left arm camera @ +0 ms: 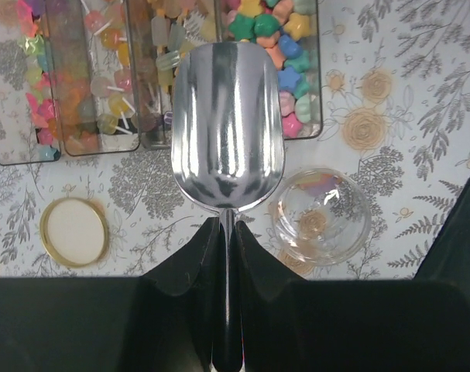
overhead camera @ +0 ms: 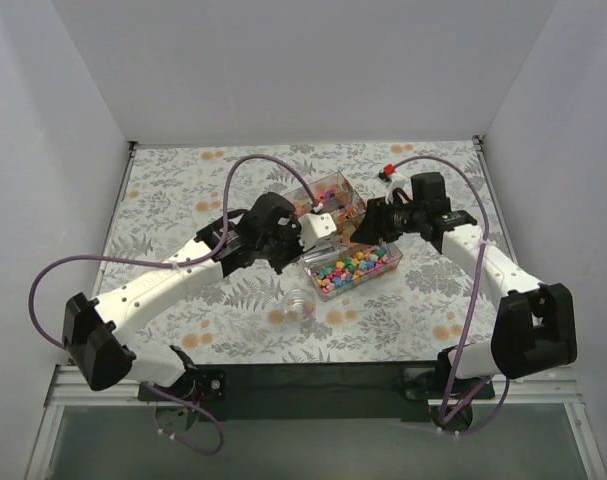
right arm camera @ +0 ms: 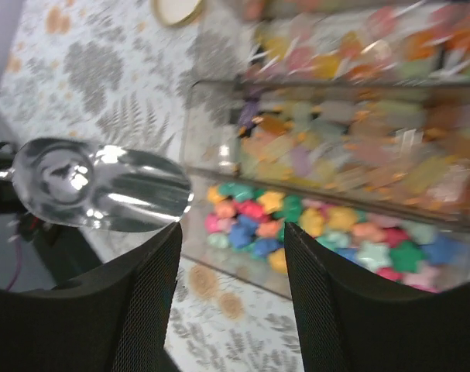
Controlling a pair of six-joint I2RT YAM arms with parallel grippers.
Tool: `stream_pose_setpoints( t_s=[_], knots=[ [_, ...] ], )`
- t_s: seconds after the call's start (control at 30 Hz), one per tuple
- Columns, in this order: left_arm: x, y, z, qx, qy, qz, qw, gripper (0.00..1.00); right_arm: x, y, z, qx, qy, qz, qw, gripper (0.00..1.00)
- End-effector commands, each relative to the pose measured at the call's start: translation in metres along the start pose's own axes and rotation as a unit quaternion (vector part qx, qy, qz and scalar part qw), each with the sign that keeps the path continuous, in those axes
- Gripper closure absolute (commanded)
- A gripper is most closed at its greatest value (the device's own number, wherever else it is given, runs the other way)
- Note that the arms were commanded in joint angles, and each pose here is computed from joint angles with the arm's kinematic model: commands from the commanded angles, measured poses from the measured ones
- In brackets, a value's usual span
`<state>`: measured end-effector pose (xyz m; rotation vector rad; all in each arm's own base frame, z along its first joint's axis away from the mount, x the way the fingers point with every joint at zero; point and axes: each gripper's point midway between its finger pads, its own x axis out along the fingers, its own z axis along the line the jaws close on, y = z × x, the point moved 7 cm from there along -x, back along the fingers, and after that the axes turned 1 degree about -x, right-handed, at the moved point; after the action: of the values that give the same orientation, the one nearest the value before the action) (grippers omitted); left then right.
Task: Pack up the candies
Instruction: Pick up the fake candies from the storage box.
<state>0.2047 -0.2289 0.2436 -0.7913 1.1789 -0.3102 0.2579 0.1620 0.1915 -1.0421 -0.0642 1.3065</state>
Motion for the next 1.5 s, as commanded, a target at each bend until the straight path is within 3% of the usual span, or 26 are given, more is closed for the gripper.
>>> stream_pose_setpoints(
  t_s=[0.0,0.23,0.4,0.53,0.9,1.27,1.47],
  knots=[
    [-0.007,-0.015,0.019,0.0,-0.025,0.009,1.0,1.0,-0.019,-0.04,-0.022,-0.067,0.131,-0.01,0.989,0.38],
    [0.011,-0.02,0.031,-0.025,-0.008,0.119,0.993,1.0,-0.017,-0.079,-0.063,-0.064,0.281,-0.004,0.957,0.37],
    [0.017,-0.024,0.034,-0.04,-0.016,0.133,0.99,1.0,-0.01,-0.077,-0.086,-0.073,0.315,0.025,0.946,0.4],
    [0.03,-0.019,0.036,-0.042,-0.007,0.175,0.984,1.0,0.002,-0.067,-0.103,-0.082,0.311,0.06,0.945,0.46],
    [0.056,-0.036,0.057,-0.01,-0.026,0.211,0.977,1.0,0.027,-0.078,-0.127,-0.093,0.302,0.078,0.945,0.5],
    [0.074,-0.044,0.066,0.017,-0.022,0.228,0.973,1.0,0.037,-0.074,-0.135,-0.104,0.296,0.091,0.945,0.75],
    [0.063,-0.031,0.068,0.03,-0.044,0.264,0.963,1.0,0.039,-0.072,-0.134,-0.11,0.292,0.093,0.945,0.81]
  ],
)
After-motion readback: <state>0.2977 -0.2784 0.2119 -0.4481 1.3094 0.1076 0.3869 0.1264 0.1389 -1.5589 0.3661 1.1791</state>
